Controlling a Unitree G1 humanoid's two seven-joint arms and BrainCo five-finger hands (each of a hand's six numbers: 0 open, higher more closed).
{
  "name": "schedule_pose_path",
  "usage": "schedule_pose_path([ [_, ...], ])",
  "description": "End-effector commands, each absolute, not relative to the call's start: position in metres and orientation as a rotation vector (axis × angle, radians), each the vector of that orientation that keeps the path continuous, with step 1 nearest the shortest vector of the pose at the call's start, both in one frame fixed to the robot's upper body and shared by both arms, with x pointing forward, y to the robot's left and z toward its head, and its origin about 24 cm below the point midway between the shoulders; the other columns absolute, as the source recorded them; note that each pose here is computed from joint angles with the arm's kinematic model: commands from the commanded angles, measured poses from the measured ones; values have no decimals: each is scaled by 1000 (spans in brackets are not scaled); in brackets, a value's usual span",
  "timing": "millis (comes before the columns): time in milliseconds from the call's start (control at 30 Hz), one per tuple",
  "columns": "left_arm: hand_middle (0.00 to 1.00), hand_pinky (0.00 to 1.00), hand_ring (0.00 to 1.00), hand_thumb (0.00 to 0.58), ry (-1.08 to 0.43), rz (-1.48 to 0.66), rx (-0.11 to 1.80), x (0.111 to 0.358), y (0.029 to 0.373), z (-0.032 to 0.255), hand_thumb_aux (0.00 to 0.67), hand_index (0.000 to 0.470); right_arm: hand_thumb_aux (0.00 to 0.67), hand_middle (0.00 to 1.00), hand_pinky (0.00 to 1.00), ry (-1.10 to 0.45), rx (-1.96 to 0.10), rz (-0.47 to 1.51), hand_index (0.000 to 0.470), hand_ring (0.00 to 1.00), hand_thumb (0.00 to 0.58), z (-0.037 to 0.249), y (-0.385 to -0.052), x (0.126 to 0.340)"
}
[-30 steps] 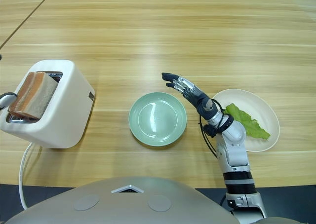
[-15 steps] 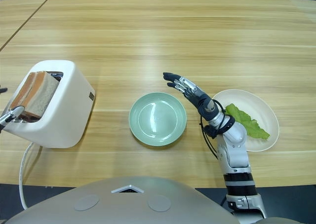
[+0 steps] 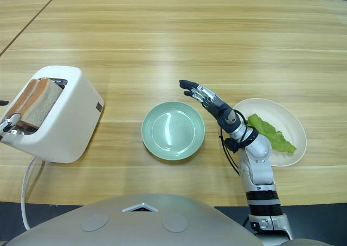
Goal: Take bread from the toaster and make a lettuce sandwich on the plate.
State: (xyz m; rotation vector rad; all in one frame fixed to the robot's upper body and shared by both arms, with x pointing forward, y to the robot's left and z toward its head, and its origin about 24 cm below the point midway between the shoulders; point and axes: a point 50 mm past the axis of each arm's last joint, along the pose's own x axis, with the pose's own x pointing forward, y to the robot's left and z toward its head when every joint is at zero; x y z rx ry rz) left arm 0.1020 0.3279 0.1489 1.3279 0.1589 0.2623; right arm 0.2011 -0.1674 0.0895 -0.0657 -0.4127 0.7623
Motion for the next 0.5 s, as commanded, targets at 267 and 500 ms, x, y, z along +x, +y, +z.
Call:
schedule_pose_path([
  [267, 0, 0, 0, 352, 215, 268, 1310, 91, 333, 144, 250, 175, 0, 0, 0, -416, -97, 759, 0, 0, 0, 92, -169, 201],
  [500, 0, 0, 0, 398, 198, 289, 1306, 89, 334, 148, 294, 206, 0, 0, 0, -416, -100, 755, 0, 0, 0, 92, -170, 201],
])
